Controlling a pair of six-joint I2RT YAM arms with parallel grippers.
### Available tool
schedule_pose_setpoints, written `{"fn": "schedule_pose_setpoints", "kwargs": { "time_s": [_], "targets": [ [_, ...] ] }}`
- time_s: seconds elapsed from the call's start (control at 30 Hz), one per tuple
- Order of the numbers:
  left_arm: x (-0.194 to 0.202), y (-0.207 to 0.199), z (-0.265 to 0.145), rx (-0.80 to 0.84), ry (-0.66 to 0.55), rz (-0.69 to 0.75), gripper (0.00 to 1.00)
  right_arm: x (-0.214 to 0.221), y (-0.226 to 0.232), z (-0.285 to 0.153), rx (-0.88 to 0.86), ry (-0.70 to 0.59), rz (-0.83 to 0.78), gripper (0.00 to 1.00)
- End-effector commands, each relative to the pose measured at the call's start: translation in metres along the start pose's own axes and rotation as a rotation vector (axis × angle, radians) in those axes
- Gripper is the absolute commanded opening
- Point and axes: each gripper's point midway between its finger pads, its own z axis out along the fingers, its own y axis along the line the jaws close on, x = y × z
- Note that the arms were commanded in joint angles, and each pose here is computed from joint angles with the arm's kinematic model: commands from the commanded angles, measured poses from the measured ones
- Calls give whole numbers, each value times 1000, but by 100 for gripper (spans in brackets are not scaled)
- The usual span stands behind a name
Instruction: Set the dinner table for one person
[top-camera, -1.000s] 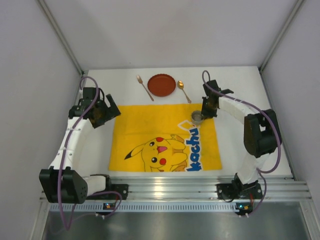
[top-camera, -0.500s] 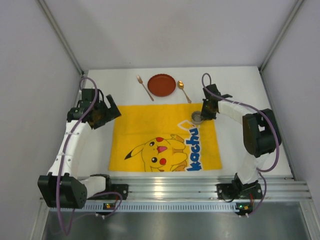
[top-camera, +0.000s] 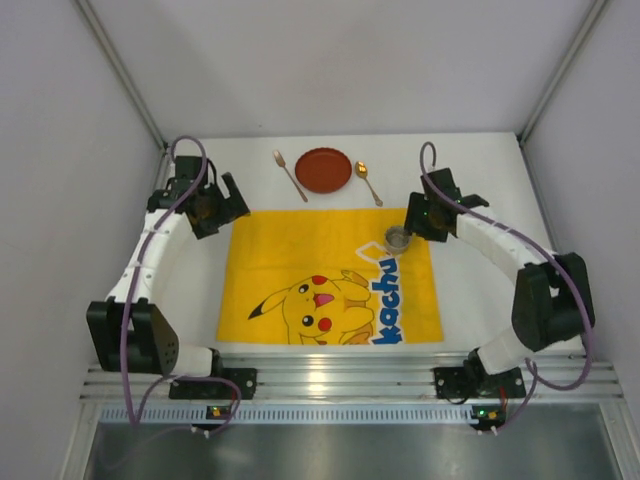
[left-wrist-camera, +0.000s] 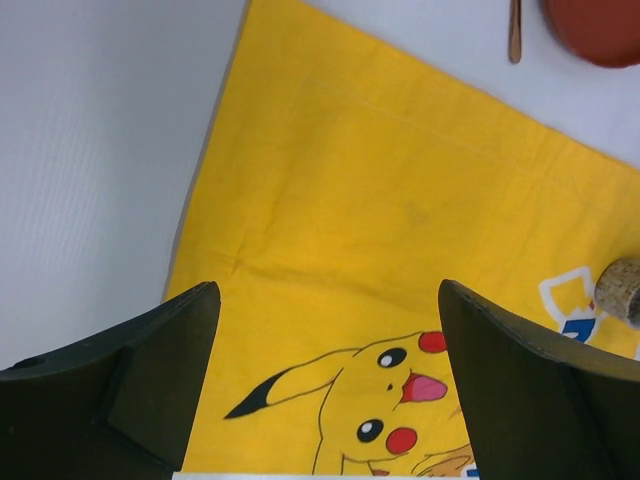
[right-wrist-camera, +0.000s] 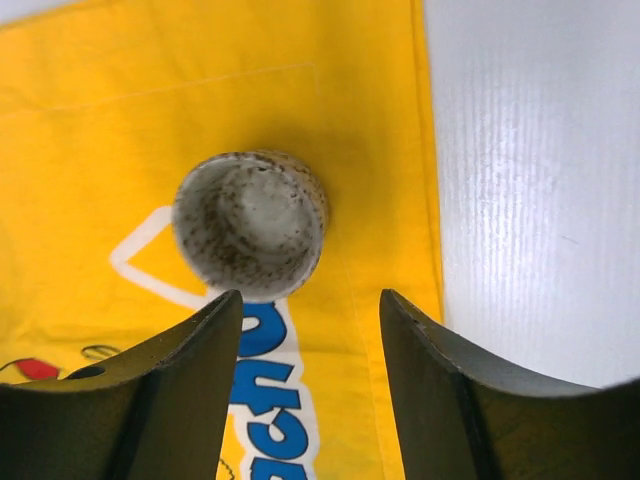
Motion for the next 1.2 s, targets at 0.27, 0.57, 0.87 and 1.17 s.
{"fn": "schedule_pose_setpoints", "kwargs": {
  "time_s": [0.27, 0.57, 0.87, 1.17],
  "targets": [
    [-78, -126, 81, 195, -80, 36, 94, -12, -10, -107, -81, -191, -15, 64],
    [-80, -180, 171, 238, -16, -8, 91, 45, -44, -120, -42, -149, 38, 61],
    [-59, -190, 219, 250, 37, -26, 90, 53, -51, -132, -32, -152, 56, 57],
    [-49, -199, 247, 269, 71, -53, 81, 63, -56, -128, -13, -116, 70, 54]
  ]
}}
